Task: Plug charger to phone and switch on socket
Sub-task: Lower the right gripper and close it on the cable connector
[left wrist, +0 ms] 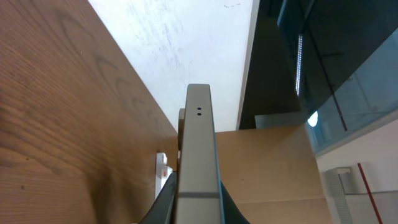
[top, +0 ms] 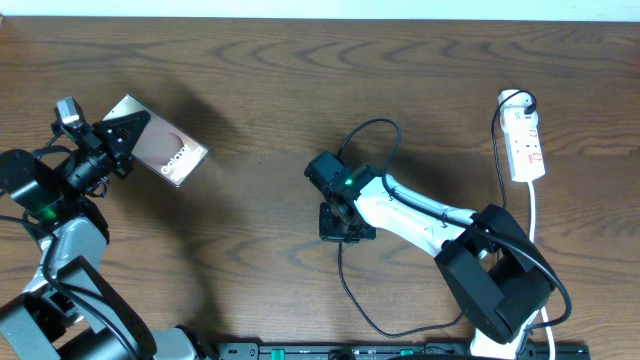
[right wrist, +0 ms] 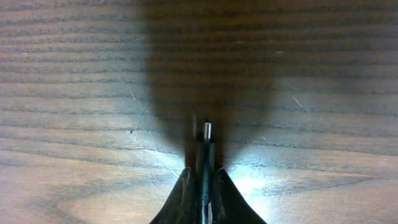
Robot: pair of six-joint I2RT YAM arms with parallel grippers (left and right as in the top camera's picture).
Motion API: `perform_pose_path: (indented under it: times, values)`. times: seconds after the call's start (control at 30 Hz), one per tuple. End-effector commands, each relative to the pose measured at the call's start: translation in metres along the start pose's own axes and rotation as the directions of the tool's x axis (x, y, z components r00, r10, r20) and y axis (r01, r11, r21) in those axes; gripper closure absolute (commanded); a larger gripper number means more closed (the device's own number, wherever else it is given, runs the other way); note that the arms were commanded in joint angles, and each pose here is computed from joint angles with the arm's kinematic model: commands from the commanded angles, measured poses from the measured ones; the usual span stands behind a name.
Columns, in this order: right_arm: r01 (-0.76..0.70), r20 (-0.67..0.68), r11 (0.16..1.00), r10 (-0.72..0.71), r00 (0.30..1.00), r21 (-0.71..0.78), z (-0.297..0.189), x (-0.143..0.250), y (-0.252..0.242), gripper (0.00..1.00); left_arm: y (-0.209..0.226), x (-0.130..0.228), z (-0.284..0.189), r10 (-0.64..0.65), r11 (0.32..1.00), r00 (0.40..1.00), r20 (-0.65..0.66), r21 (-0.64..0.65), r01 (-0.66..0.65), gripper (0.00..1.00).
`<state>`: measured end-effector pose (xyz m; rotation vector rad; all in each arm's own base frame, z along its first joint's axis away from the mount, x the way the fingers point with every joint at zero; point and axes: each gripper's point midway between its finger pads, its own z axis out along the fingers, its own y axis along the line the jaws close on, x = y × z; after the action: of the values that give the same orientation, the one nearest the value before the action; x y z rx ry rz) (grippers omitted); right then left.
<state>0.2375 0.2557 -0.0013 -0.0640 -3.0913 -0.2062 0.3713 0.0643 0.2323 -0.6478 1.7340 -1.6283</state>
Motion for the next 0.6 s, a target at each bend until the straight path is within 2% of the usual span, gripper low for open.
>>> perform_pose_path:
  times: [0.0,0.23,0.57]
  values:
    - [-0.011,-0.018,1.0,0.012,1.0,0.017,0.007,0.003,-0.004,0.99,-0.008,0.003,-0.001,0.043,0.999,0.999,-0.017,0.009,-0.043,0.93]
    - [-0.013,-0.031,1.0,0.014,0.999,0.016,0.006,0.006,-0.005,0.99,-0.008,0.003,-0.001,0.043,0.999,0.999,-0.017,0.009,-0.043,0.92]
    - [-0.053,-0.182,0.992,0.073,0.981,0.111,0.001,0.042,-0.028,0.99,-0.008,0.003,-0.001,0.043,0.999,0.999,-0.017,0.009,-0.043,0.93]
